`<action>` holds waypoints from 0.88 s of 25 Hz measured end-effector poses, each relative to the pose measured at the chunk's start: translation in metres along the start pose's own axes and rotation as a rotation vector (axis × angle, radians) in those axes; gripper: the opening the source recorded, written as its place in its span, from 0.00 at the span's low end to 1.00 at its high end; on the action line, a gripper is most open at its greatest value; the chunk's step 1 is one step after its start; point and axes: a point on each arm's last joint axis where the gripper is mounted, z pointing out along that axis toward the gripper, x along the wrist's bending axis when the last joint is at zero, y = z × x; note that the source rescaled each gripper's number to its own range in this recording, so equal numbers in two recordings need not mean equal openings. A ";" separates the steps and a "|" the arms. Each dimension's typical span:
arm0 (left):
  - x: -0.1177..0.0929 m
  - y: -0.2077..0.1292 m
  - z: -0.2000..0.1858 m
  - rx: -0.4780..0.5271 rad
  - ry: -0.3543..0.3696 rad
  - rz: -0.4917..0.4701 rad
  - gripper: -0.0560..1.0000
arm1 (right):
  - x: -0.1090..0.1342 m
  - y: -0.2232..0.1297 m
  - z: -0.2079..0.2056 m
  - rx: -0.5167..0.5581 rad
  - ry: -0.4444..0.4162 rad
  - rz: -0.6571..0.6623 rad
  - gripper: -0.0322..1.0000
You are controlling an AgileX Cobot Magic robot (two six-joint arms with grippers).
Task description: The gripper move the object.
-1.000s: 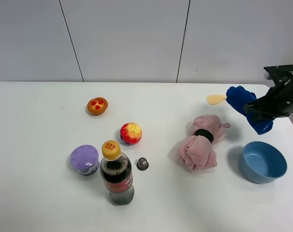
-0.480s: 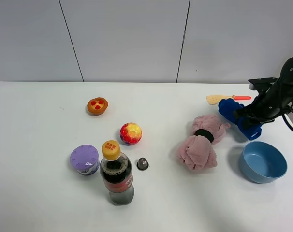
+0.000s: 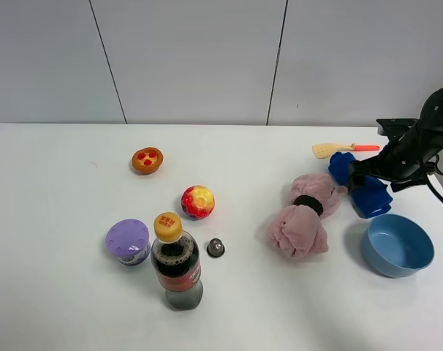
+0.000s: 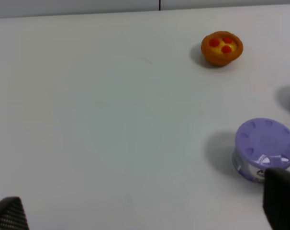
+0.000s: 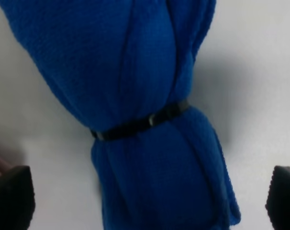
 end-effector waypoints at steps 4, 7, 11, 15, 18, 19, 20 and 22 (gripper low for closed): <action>0.000 0.000 0.000 0.000 0.000 0.000 1.00 | 0.001 0.001 -0.016 -0.018 0.000 0.017 1.00; 0.000 0.000 0.000 0.000 0.000 0.000 1.00 | 0.003 0.006 -0.052 -0.113 -0.015 0.017 1.00; 0.000 0.000 0.000 0.000 0.000 0.000 1.00 | 0.007 0.006 -0.118 -0.287 -0.041 0.014 1.00; 0.000 0.000 0.000 0.000 0.000 0.000 1.00 | 0.015 -0.010 -0.197 -0.509 -0.064 0.039 1.00; 0.000 0.000 0.000 0.000 0.000 0.000 1.00 | 0.023 -0.034 -0.250 -0.652 -0.073 0.053 1.00; 0.000 0.000 0.000 0.000 0.000 0.000 1.00 | 0.025 -0.044 -0.265 -0.698 -0.074 0.059 1.00; 0.000 0.000 0.000 0.000 0.000 0.000 1.00 | 0.028 -0.054 -0.281 -0.745 -0.075 0.062 1.00; 0.000 0.000 0.000 0.000 0.000 0.000 1.00 | 0.034 -0.076 -0.307 -0.816 -0.075 0.066 1.00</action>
